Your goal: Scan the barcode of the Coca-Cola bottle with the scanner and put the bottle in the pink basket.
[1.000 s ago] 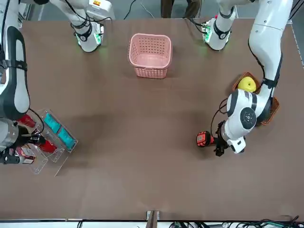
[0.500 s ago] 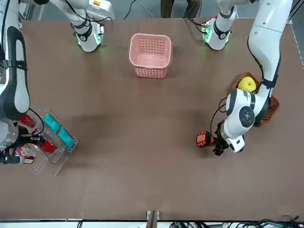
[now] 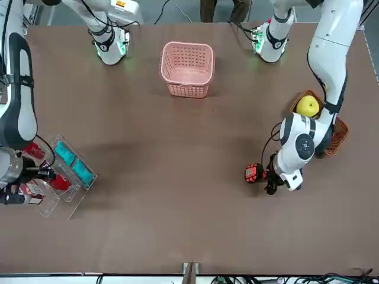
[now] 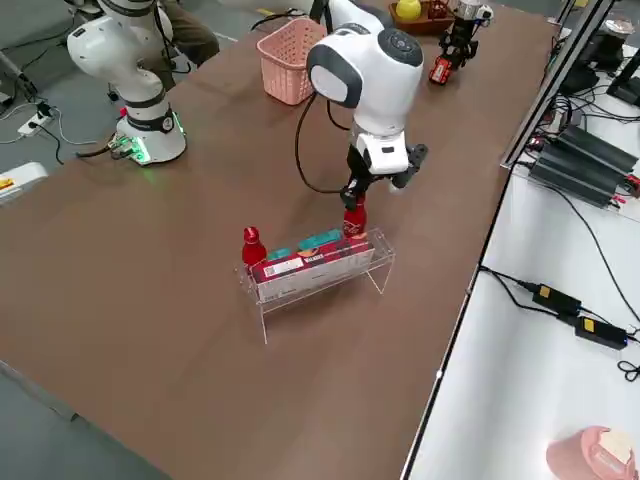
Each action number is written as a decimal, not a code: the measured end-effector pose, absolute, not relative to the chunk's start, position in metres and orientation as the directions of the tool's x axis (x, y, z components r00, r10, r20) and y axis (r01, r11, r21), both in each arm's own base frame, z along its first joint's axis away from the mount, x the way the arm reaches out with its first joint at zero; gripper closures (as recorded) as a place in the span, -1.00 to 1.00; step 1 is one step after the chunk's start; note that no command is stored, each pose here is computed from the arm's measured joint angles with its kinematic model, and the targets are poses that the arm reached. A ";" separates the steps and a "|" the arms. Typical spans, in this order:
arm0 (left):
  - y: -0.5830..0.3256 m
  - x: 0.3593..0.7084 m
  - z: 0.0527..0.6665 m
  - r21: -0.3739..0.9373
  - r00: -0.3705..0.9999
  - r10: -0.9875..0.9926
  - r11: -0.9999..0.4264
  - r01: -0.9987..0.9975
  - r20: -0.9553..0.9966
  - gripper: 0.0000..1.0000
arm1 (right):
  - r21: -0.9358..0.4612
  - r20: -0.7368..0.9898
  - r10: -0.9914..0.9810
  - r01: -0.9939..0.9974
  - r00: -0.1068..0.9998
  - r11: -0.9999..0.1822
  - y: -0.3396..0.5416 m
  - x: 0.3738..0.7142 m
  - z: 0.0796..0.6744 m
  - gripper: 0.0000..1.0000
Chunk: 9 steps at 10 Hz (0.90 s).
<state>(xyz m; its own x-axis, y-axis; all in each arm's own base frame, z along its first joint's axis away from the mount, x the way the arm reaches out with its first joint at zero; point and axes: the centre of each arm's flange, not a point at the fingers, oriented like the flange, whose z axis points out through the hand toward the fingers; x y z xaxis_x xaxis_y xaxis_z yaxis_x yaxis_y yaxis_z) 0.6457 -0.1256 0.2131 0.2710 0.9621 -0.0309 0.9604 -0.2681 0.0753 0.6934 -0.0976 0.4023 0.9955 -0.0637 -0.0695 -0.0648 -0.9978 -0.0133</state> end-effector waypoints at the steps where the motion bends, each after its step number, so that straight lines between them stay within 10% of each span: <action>1: -0.125 0.646 0.212 0.076 0.271 0.962 -0.268 0.961 -0.031 -0.45 | -0.014 -0.068 -0.054 -0.055 0.996 -0.998 -0.098 0.694 0.403 0.35; 4: -0.124 0.646 0.211 0.075 0.276 0.961 -0.273 0.959 -0.029 0.27 | -0.014 -0.058 -0.020 -0.021 0.998 -1.000 -0.097 0.695 0.424 0.35; 9: -0.119 0.665 0.261 0.102 0.105 0.992 -0.097 0.990 -0.072 0.27 | -0.037 -0.101 0.051 0.048 0.994 -0.998 -0.050 0.662 0.521 0.35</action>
<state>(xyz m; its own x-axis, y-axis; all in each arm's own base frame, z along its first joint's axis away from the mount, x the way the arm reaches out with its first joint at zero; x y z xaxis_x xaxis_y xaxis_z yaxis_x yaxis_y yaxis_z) 0.6649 -0.1194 0.2609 0.1048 0.9919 -0.0724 0.9900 -0.0972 0.1018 0.6621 -0.0501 0.5211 0.9936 0.0515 -0.1009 0.0480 -0.9982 -0.0368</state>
